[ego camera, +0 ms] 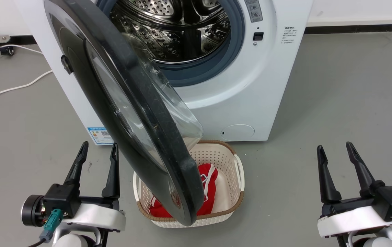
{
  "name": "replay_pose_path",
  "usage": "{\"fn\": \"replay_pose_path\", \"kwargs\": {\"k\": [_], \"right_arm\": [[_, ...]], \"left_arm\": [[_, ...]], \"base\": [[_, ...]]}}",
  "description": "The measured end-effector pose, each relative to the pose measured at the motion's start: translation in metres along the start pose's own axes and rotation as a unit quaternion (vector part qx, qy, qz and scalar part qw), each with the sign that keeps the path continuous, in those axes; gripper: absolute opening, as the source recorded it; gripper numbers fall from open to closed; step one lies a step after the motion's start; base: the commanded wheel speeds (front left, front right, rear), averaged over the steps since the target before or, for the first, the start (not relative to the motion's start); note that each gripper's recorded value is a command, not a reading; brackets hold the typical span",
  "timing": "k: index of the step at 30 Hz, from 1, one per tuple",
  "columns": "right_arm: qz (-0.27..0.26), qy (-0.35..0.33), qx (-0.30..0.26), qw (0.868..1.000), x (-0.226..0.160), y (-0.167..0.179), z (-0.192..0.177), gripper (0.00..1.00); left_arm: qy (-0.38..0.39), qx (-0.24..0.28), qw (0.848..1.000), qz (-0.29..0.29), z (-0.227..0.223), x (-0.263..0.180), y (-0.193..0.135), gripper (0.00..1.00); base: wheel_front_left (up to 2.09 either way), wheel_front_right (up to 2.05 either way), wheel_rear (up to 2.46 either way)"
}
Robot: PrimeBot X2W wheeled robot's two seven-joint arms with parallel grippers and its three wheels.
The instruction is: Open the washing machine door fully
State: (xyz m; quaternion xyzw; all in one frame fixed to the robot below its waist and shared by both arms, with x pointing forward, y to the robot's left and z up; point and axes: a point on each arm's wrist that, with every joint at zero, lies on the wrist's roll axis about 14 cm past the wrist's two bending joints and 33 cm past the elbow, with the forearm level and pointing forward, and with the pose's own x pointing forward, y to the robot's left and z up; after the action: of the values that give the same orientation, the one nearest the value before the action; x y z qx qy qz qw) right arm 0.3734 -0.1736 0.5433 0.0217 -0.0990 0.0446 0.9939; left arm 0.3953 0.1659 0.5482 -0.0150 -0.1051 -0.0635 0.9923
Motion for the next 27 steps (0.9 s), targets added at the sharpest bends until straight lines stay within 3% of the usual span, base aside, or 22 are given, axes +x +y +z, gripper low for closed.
{"fn": "replay_pose_path", "kwargs": {"k": [7,8,9,10,19,27], "right_arm": [[-0.002,0.005,0.005,1.0,0.0,-0.001,-0.003,1.0],[-0.003,0.005,0.006,1.0,0.0,-0.001,-0.003,1.0],[-0.003,0.005,0.007,1.0,0.0,-0.001,-0.004,1.0],[-0.004,0.006,0.008,1.0,0.0,-0.002,-0.004,1.0],[-0.006,0.007,0.009,1.0,0.0,-0.003,-0.005,1.0],[-0.007,0.007,0.013,1.0,0.002,-0.003,-0.005,1.0]], "left_arm": [[0.006,-0.001,1.0,-0.005,-0.004,0.001,-0.003,1.0],[0.005,-0.001,1.0,-0.005,-0.004,0.001,-0.003,0.78],[0.006,0.0,1.0,-0.006,-0.004,0.001,-0.003,0.34],[0.006,0.0,1.0,-0.007,-0.004,0.001,-0.004,0.0],[-0.005,-0.003,1.0,-0.007,0.002,0.003,-0.003,0.0],[-0.103,-0.002,0.995,0.01,0.064,0.014,0.006,0.0]], "base": [[0.0,0.0,0.0],[0.0,0.0,0.0],[0.0,0.0,0.0],[0.0,0.0,0.0],[0.0,0.0,0.0],[0.0,0.0,0.0]]}}
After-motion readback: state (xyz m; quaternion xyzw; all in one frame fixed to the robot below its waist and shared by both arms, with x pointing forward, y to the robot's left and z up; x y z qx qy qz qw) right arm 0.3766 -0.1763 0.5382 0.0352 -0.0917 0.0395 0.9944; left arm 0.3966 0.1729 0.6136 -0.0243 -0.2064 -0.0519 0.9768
